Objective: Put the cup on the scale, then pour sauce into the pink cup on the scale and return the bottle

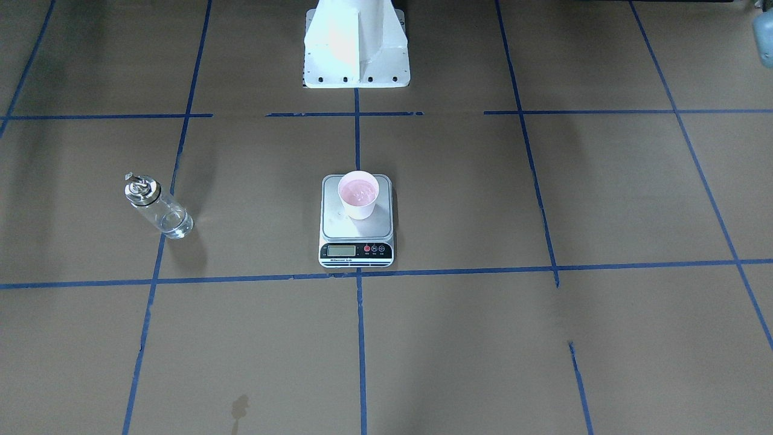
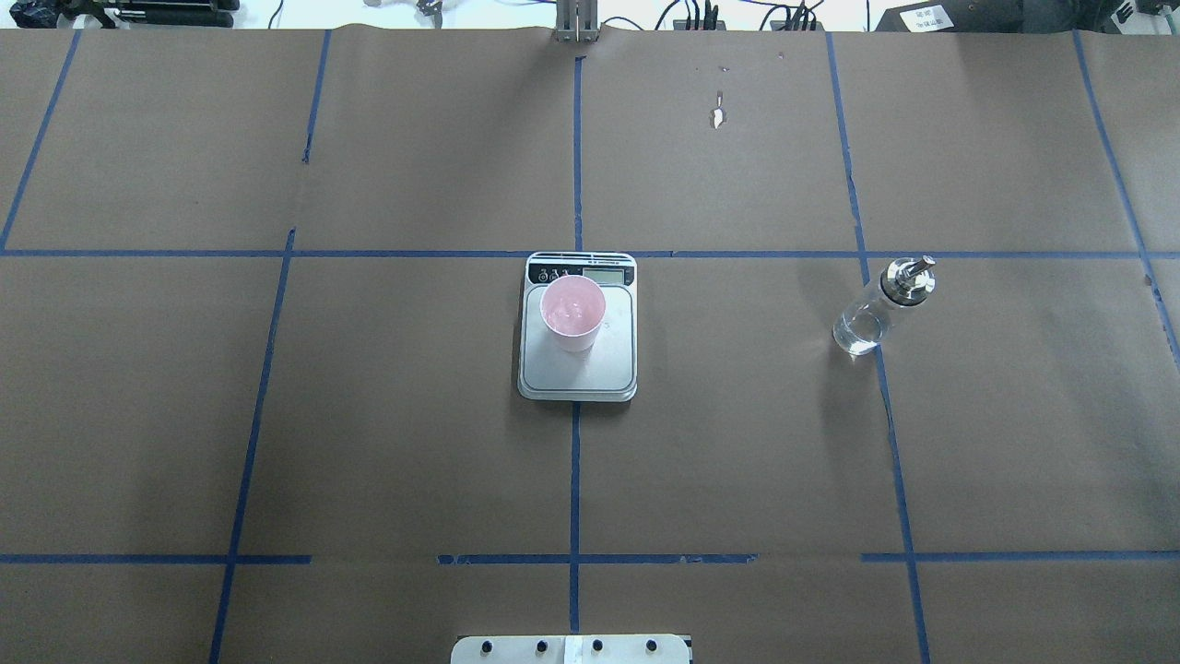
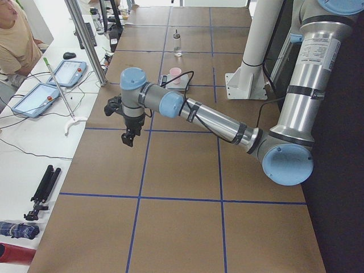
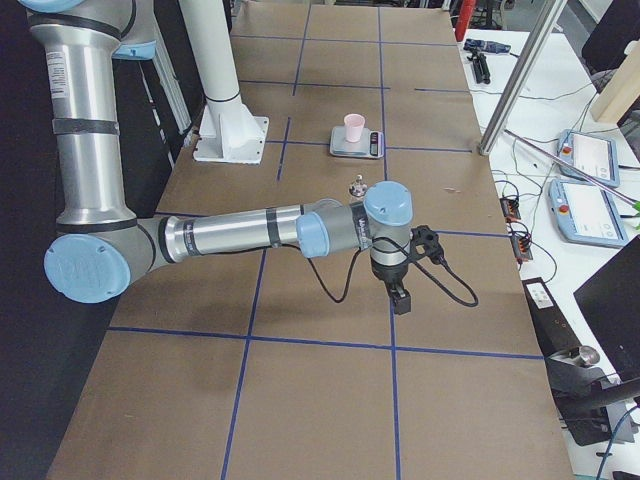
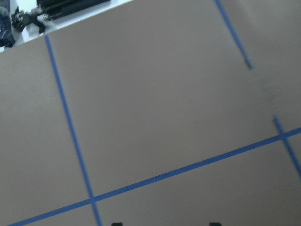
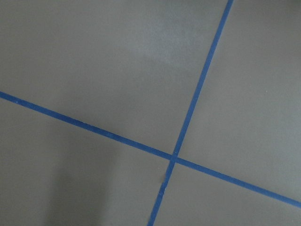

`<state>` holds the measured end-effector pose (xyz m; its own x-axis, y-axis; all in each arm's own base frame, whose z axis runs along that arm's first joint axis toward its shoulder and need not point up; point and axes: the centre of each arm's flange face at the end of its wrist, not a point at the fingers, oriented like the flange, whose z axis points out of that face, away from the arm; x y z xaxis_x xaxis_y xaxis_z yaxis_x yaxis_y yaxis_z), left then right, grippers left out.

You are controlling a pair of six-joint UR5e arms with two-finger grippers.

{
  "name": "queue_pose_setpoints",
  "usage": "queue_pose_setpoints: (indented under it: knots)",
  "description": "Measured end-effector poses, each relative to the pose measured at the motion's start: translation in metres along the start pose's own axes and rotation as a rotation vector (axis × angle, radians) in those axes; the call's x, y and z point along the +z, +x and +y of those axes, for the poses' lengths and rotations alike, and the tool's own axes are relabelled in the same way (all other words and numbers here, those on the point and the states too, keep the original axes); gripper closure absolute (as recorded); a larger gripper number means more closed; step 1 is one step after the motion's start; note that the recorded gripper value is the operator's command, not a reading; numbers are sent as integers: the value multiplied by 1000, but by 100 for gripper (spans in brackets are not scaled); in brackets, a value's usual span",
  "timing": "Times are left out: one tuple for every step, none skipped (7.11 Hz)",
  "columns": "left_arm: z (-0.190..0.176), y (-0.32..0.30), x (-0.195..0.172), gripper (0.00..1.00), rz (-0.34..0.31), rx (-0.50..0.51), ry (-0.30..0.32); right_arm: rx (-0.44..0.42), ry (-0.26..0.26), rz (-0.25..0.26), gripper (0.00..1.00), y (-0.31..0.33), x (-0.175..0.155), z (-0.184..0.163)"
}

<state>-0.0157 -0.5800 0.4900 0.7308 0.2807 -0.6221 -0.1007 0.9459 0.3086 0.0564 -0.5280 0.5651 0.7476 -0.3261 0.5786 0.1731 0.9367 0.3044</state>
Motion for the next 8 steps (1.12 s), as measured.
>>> queue_pose_setpoints:
  knots:
    - [13, -46, 13, 0, 33, -49, -33, 24, -56, -38, 0, 10, -4, 6]
    - [33, -69, 23, 0, 63, -76, -55, 60, -87, -103, 0, 16, 6, 21]
    - [57, -78, 31, 0, 77, -90, -69, 102, -104, -173, 0, 21, 20, 37]
    - [80, -83, 40, 0, 81, -97, -78, 126, -108, -214, 0, 21, 28, 48]
    - [94, -86, 44, 0, 83, -98, -79, 133, -110, -225, 0, 21, 30, 52]
    - [99, -87, 47, 0, 84, -102, -80, 135, -112, -228, 0, 22, 31, 55]
    - [98, -87, 46, 0, 82, -102, -80, 136, -113, -228, 0, 22, 32, 56]
    - [99, -86, 45, 0, 81, -103, -81, 131, -110, -228, 0, 21, 31, 55]
